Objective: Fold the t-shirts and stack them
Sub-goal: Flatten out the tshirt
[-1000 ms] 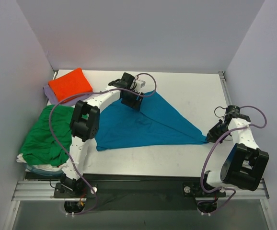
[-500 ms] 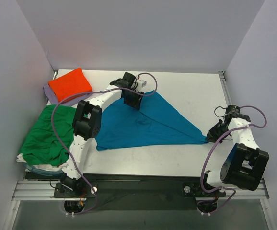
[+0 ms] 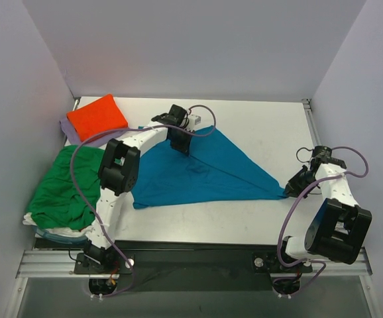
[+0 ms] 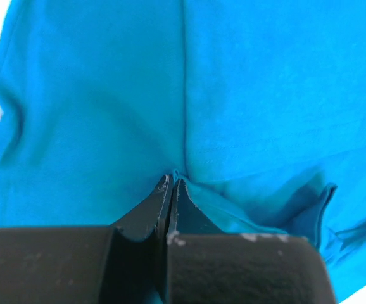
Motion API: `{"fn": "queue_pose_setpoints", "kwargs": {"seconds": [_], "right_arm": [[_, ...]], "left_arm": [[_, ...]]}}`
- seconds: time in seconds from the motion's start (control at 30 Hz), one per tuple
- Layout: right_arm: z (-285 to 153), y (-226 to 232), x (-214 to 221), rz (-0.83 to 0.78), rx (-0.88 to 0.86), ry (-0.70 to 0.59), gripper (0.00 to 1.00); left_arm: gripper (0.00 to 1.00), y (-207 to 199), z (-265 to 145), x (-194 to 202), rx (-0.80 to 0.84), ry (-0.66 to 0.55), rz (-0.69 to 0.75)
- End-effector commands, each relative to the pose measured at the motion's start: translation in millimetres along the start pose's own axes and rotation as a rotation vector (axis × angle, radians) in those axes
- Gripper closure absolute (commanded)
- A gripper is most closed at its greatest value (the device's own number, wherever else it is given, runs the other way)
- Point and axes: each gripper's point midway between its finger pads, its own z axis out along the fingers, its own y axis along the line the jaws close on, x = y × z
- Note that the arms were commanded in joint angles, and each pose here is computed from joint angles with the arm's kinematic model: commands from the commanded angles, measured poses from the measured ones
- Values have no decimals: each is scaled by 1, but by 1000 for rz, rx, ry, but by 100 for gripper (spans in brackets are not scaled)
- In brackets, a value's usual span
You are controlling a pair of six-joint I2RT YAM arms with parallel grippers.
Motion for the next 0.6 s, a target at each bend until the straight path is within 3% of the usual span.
{"fn": "queue_pose_setpoints", "kwargs": {"seconds": [0.0, 0.17, 0.3, 0.37, 0.57], "right_arm": [[-6, 1, 4, -19, 0, 23, 100], [-7, 6, 4, -24, -11, 24, 100], [-10, 16, 7, -55, -33, 23, 100], [-12, 21, 8, -63, -44, 23, 100], [-13, 27, 4, -74, -51, 21, 100]], "left_arm": [[100, 4, -25, 1, -86, -56, -39], [100, 16, -84, -6, -223, -205, -152], [100, 22, -122, 11, -305, -251, -241], [100, 17, -150, 5, -309, -320, -271], [100, 13, -188, 22, -322, -368, -323]]}}
